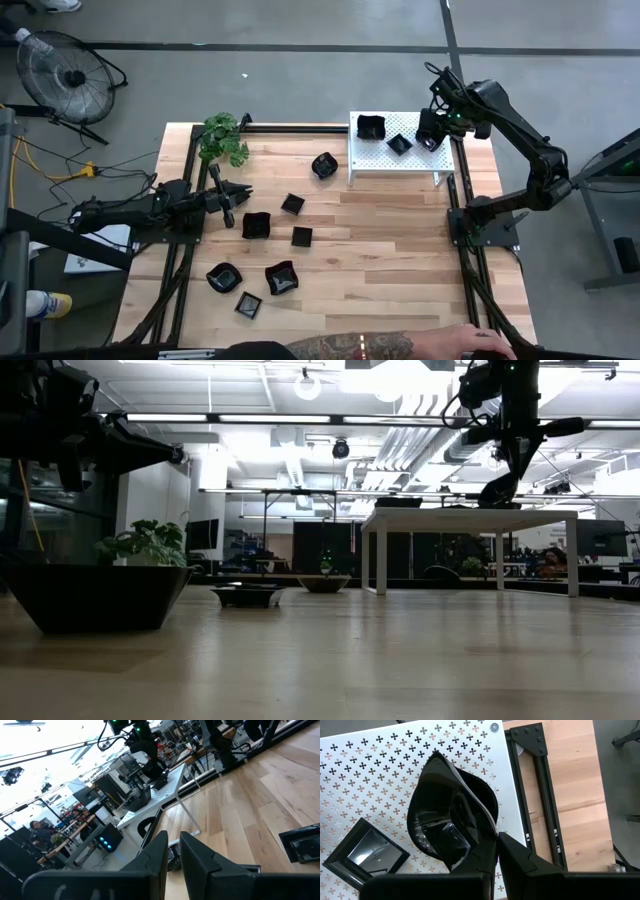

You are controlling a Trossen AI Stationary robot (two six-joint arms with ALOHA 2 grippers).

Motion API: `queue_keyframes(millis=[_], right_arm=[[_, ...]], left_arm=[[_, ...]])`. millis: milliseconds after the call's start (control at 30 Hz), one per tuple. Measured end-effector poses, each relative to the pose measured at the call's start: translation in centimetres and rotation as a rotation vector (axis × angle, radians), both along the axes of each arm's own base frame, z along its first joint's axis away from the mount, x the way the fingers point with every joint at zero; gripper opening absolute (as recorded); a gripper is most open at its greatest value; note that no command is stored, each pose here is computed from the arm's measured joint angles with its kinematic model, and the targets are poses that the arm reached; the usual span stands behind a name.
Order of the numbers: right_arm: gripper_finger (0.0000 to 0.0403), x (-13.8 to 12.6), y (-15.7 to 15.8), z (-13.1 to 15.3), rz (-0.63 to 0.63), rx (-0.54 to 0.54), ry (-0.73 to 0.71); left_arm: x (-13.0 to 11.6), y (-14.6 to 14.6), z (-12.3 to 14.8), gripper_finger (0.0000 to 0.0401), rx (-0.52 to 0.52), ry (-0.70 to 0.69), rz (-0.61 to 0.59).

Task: Pick & Place Mini shaped plates
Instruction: Stack the leaf-shaped plate on top of the leaf-shaped plate on the shelf

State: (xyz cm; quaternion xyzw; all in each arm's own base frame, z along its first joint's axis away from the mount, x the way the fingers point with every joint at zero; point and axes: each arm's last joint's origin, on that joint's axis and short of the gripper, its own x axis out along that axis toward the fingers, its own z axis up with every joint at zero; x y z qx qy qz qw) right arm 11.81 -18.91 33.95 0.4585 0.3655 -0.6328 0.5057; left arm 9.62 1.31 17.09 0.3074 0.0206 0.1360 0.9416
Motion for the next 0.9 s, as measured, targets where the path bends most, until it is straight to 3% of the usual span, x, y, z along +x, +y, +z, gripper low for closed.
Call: queue_keyframes(millis=[900], right_arm=[[0.0014,0.7,-1.1,-1.2,-0.025,0.036,0.032]], left_arm=[[0.0,0.0,0.0,0.0046,0.000,0.000,0.000]])
